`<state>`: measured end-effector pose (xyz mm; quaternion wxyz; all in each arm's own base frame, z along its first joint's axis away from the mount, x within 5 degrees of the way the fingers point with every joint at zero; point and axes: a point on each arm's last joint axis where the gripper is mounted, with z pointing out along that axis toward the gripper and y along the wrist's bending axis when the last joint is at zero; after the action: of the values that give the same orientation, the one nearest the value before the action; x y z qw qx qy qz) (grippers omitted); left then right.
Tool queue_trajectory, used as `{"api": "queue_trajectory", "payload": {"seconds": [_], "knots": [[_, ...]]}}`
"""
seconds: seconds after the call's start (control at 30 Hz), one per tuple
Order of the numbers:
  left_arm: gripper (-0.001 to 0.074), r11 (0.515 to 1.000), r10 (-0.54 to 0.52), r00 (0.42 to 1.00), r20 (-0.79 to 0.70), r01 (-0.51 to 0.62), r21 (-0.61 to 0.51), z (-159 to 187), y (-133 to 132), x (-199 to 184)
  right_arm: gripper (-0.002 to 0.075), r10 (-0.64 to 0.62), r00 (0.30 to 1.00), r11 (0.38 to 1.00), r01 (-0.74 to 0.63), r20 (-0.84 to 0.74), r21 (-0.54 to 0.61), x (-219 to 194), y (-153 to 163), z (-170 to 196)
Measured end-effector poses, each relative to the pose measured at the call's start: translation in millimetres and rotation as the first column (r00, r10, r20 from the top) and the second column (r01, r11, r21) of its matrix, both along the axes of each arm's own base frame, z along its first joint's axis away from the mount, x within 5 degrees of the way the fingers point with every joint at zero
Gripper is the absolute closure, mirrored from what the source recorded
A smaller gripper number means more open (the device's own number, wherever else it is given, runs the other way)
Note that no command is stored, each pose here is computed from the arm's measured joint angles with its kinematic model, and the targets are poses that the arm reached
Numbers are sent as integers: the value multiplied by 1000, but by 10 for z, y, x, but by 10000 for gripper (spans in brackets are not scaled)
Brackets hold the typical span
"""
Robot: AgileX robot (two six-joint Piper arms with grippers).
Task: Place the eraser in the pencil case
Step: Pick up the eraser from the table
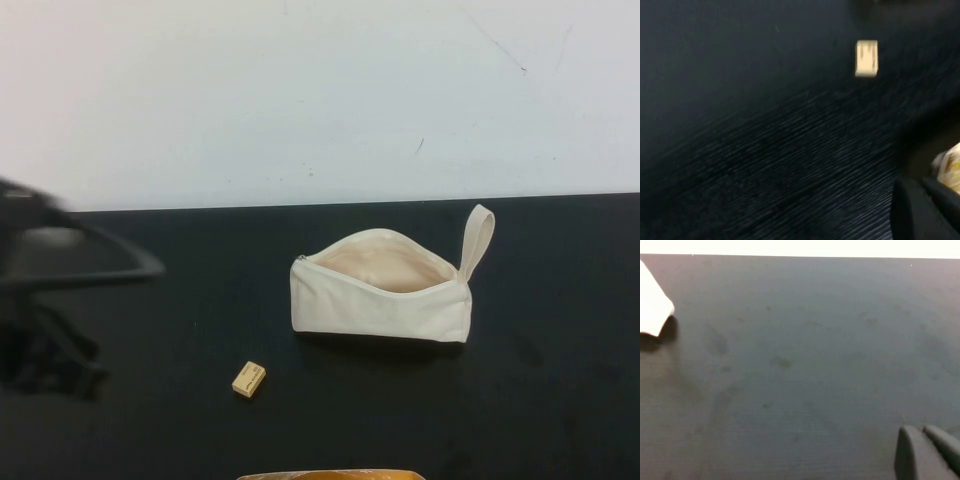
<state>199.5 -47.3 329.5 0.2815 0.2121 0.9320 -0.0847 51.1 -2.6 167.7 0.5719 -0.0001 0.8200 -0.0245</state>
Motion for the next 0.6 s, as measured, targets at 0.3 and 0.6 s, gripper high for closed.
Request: {"api": "queue_trajectory", "payload": {"seconds": [0.3,0.6], "knots": [[736,964,-103,980,-169,140,224,-400,-662,696,727,0,1000,1000,0,0,0,0,0,0],[496,976,-65,951,-301,123,180,-871,-927,1121,727,0,1000,1000,0,0,0,0,0,0]]}}
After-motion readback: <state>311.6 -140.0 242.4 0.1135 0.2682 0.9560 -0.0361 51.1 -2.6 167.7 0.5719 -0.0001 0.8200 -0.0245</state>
